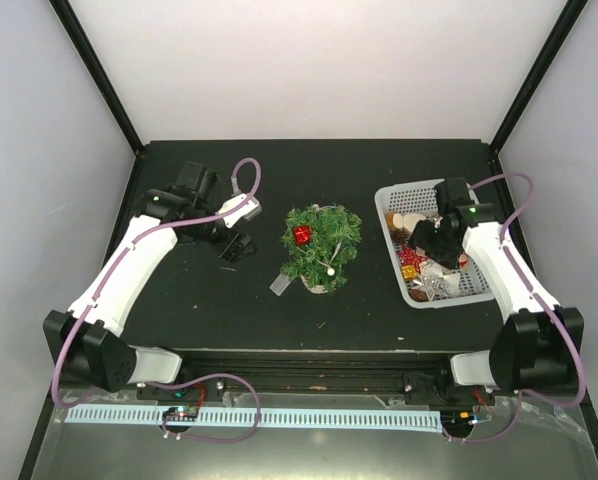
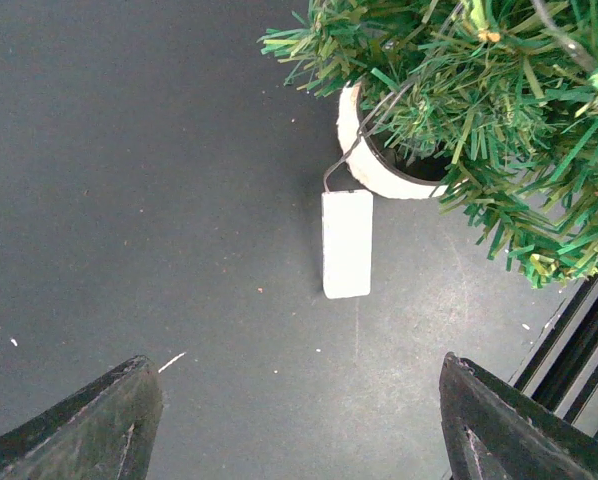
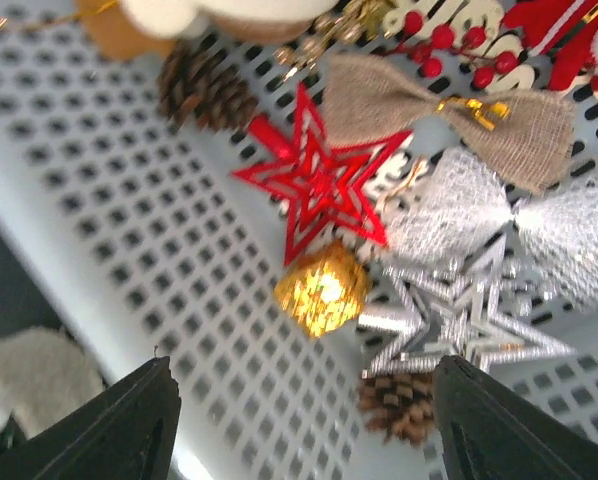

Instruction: Decorate the small christmas tree

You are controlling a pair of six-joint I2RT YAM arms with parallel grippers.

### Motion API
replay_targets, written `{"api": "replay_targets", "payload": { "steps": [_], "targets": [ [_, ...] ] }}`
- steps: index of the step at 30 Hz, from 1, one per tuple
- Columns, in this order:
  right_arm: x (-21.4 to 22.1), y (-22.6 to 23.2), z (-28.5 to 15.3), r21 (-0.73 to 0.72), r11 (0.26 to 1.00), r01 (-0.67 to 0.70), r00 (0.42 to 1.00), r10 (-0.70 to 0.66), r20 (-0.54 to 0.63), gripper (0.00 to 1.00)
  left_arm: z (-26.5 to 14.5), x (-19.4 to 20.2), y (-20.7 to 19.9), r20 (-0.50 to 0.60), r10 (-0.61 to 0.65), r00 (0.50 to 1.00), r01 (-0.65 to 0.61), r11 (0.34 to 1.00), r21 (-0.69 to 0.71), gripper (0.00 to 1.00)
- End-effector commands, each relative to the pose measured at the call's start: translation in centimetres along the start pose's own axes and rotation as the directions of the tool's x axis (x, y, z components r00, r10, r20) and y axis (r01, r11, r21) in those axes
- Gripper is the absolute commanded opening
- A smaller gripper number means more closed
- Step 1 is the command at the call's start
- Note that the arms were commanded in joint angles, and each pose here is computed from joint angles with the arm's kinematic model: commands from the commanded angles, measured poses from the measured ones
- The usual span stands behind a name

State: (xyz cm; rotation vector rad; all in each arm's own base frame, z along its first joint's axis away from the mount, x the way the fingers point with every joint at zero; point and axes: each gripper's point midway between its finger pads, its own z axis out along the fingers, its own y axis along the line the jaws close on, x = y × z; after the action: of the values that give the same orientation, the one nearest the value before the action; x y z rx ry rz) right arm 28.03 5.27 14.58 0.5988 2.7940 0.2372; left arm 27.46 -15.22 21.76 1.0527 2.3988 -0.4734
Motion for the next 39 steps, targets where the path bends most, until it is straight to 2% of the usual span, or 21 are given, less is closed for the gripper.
{"api": "replay_targets", "payload": {
  "steps": [1,5,8,13,19,26,31,35,39],
  "targets": [
    [-3.4,0.4,3.0,-0.073,0.988,-0.138,0.989,0.141,0.038,0.71,0.1,0.4,0.2,-0.033,0.002,0.999,-0.002,1.000,0.001,0.77],
    [-4.2,-0.3,5.8,-0.019,0.985,-0.171,0.985,0.171,-0.001,0.71,0.2,0.5,0.3,-0.047,0.004,0.999,-0.004,1.000,0.002,0.77],
    [-4.5,-1.6,6.5,0.021,0.979,-0.203,0.979,0.203,0.004,0.71,0.0,0.6,0.3,-0.052,0.010,0.999,-0.010,1.000,-0.001,0.76],
    [-3.1,-3.4,7.4,0.074,0.970,-0.230,0.971,0.234,-0.052,0.73,0.3,0.9,0.3,-0.063,0.004,0.998,-0.004,1.000,0.004,0.76],
    [-1.3,-3.6,6.5,0.053,0.977,-0.205,0.975,0.209,-0.076,0.71,0.7,1.2,0.3,-0.068,0.000,0.998,0.001,1.000,0.012,0.76],
    [2.8,-4.4,6.0,0.040,0.986,-0.160,0.973,0.164,-0.160,0.66,1.1,1.4,0.5,-0.081,0.000,0.997,0.001,1.000,0.019,0.76],
    [5.2,-5.6,5.2,0.077,0.986,-0.148,0.965,0.161,-0.207,0.67,1.3,1.1,0.6,-0.078,0.002,0.997,0.000,1.000,0.025,0.76],
    [5.3,-6.9,4.3,0.152,0.981,-0.118,0.970,0.146,-0.193,0.70,1.5,0.9,0.7,-0.070,0.001,0.998,0.001,1.000,0.029,0.76],
    [7.1,-7.3,5.1,0.151,0.980,-0.127,0.958,0.160,-0.236,0.70,1.7,0.7,0.6,-0.061,-0.003,0.998,0.005,0.999,0.042,0.76]
  ]
}}
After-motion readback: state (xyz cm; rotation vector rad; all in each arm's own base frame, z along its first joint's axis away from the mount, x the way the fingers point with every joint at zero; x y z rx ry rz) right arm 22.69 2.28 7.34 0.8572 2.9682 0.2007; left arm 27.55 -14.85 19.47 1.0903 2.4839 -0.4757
